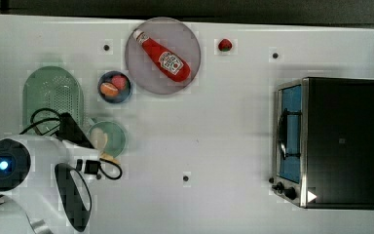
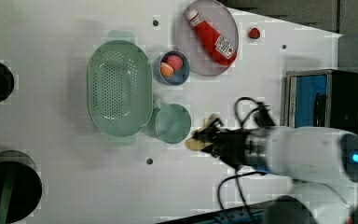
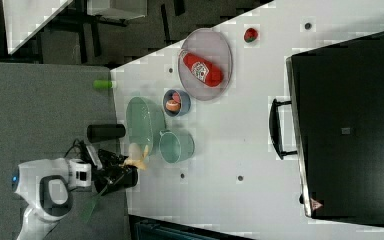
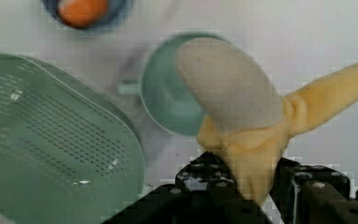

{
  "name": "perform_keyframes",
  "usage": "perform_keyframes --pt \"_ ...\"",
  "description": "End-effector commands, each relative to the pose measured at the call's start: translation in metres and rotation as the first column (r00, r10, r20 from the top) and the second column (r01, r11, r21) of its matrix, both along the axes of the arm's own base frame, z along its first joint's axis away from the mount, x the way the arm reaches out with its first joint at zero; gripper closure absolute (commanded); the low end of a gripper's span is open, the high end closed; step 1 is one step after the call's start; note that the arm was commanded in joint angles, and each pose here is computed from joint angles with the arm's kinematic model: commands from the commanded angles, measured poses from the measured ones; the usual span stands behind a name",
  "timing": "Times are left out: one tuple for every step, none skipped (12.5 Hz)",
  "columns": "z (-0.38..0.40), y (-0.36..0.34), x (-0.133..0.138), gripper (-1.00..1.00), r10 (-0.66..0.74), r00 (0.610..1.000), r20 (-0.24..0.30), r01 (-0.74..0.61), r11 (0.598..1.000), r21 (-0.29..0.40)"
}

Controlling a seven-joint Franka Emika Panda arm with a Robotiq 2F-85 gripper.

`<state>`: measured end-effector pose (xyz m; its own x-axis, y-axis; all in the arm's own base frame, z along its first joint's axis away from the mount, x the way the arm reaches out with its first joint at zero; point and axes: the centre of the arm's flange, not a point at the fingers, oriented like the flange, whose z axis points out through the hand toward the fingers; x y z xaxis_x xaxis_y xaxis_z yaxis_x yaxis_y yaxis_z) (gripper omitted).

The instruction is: Pick Banana and place it in mug.

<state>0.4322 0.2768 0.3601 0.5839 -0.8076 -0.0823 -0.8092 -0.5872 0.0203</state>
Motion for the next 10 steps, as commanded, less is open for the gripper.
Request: perform_keyframes --pt "-0.045 -0.02 0.021 0.46 -0.164 0.986 -0.033 0.162 0.985 -0.062" --pt "-0.053 -0.017 0.026 0.46 -0.148 0.989 -0.004 0.148 0.988 -0.047" --pt "-0.064 -0.016 0.029 0.46 -0.165 0.986 0.002 0.165 0.986 -0.027" --pt "-0.078 -0.016 0.028 0.46 -0.185 0.983 -0.009 0.184 0.983 -0.02" --pt "-0.09 -0.018 0.027 0.46 -0.2 0.98 -0.017 0.2 0.98 -0.02" --pt "-0.097 -0.017 0.027 0.4 -0.194 0.981 -0.006 0.194 0.981 -0.012" --pt "-0.101 -0.018 0.027 0.21 -0.196 0.981 0.004 0.196 0.981 -0.005" --pt "-0.102 -0.018 0.027 -0.02 -0.197 0.98 0.011 0.197 0.98 0.001" --pt "-0.101 -0.018 0.026 -0.24 -0.196 0.98 0.012 0.197 0.981 -0.001" --pt "-0.098 -0.018 0.027 -0.46 -0.197 0.98 0.02 0.197 0.98 0.002"
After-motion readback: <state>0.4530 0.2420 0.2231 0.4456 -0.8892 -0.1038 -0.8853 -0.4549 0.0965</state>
